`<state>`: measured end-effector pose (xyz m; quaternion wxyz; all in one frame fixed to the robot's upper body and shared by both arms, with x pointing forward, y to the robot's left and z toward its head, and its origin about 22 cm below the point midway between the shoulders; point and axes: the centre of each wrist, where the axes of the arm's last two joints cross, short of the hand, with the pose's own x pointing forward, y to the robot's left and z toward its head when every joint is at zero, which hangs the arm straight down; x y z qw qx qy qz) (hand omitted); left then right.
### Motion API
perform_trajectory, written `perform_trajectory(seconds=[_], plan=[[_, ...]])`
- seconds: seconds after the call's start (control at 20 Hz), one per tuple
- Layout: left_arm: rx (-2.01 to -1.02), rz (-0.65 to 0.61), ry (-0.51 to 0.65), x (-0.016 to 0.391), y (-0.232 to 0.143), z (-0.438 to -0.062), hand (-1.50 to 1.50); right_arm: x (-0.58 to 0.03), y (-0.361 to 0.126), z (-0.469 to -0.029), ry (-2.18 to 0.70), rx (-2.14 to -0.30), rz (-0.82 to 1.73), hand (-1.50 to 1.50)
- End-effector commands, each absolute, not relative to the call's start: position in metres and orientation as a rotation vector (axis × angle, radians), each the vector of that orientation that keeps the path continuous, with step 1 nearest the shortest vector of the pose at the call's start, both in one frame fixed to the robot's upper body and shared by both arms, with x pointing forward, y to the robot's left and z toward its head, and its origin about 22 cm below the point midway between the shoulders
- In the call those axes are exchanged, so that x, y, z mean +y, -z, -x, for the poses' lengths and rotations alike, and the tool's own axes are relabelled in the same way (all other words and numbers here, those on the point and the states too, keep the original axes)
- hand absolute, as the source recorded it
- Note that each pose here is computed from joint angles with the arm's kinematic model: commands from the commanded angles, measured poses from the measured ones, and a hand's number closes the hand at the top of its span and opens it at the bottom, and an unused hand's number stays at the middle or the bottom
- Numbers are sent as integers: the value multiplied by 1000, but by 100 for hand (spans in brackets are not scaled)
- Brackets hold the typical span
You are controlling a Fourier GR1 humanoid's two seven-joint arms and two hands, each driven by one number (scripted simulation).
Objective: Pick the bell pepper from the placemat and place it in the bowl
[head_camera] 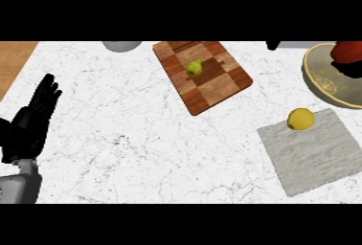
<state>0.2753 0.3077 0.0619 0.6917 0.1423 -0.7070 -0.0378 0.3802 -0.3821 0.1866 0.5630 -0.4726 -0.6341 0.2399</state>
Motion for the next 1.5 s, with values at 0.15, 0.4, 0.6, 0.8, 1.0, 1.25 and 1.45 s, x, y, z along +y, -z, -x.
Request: perform_trajectory(seconds=[0.15,0.4,0.6,0.8,1.0,1.25,1.45], plan=[[-1586,-288,114,283,-62,-278,0,-431,-147,-391,-539,-1472,1108,150],[-1596,-276,115,293,-65,-286,0,-443,-134,-393,-513,-1488,1130,150],[-1611,-267,135,290,-72,-295,0,-456,-141,-389,-705,-1162,1235,150],[-1621,-257,126,281,-61,-290,0,-468,-131,-382,-538,-1112,1051,-150],[-1621,-281,120,283,-69,-293,0,-489,-122,-364,-620,-1176,940,-150],[-1582,-282,107,291,-47,-283,0,-487,-116,-365,-360,-1418,775,-150],[-1601,-296,89,294,-58,-286,0,-500,-137,-361,-17,-1629,654,-150]])
